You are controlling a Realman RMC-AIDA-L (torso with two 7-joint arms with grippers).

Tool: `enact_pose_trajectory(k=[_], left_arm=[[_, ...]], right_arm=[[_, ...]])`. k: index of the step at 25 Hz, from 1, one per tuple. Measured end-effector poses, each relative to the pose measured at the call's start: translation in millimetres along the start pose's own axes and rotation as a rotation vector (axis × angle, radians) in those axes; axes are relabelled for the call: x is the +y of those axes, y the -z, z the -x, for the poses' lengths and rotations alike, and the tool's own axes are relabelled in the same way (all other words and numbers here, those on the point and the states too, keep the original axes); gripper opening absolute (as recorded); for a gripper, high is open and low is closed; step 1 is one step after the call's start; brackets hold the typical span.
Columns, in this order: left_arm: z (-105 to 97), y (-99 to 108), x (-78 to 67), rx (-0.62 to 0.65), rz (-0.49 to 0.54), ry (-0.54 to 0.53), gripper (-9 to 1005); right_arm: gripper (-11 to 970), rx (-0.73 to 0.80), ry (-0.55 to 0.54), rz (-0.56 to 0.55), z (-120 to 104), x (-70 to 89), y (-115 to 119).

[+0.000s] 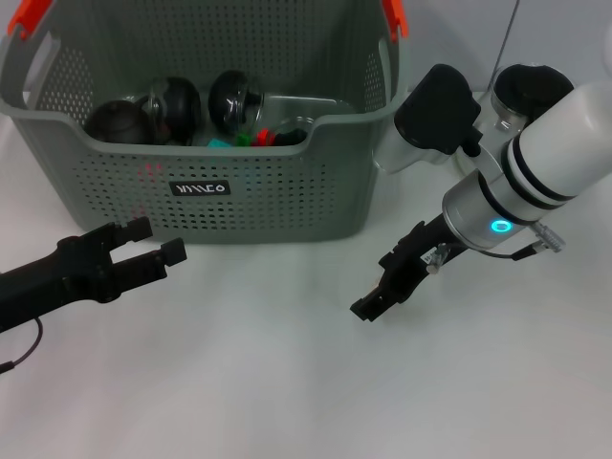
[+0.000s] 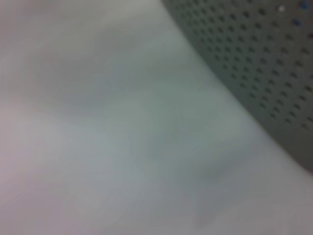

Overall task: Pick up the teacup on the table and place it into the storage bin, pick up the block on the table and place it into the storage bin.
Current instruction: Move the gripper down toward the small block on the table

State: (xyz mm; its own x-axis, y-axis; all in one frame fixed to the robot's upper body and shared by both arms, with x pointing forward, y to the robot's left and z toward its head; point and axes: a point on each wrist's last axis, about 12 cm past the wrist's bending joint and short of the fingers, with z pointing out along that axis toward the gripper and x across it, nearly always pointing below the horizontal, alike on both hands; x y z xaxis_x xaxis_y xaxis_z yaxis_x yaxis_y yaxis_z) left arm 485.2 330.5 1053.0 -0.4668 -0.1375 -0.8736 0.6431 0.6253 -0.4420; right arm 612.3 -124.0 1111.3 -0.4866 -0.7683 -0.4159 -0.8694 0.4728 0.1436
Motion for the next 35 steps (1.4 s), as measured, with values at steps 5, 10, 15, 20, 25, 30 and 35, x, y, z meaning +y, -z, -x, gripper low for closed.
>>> enact_pose_trajectory(k=[5,10,15,20,25,30,35], left_arm=[[0.2,-1.2,-0.4,-0.001,-0.003,0.0,848],[-0.4,-0.5,-0.4,-0.001,-0.001,-0.001,849],[-2.3,1.6,-0.4,0.001,0.005,0.002,849],[-2.2,1.5,-0.1,0.001,0.007,0.001,849],[-1.5,0.7,-0.1,0.001,0.005,0.0,849],[-1.5,0.8,-0.1,0.001,0.005,0.001,849],[-2.6,1.9,-0.2,0.001,0.008,0.003,849]], right_arm=[[909,-0.011,0.01,-0.017,2.5,0.0,-3.4],[909,-0.038,0.023,-0.035,1.9,0.2,-10.7],[909,-0.034,0.045,-0.009,-0.5,4.4,-17.9],[908,-0.014,0.042,0.011,-3.0,6.4,-18.4],[909,0.029,0.036,0.065,-8.3,10.8,-15.4],[908,0.065,0.032,0.108,-12.4,14.6,-12.7],[908,0.094,0.043,0.13,-14.3,17.5,-9.3]])
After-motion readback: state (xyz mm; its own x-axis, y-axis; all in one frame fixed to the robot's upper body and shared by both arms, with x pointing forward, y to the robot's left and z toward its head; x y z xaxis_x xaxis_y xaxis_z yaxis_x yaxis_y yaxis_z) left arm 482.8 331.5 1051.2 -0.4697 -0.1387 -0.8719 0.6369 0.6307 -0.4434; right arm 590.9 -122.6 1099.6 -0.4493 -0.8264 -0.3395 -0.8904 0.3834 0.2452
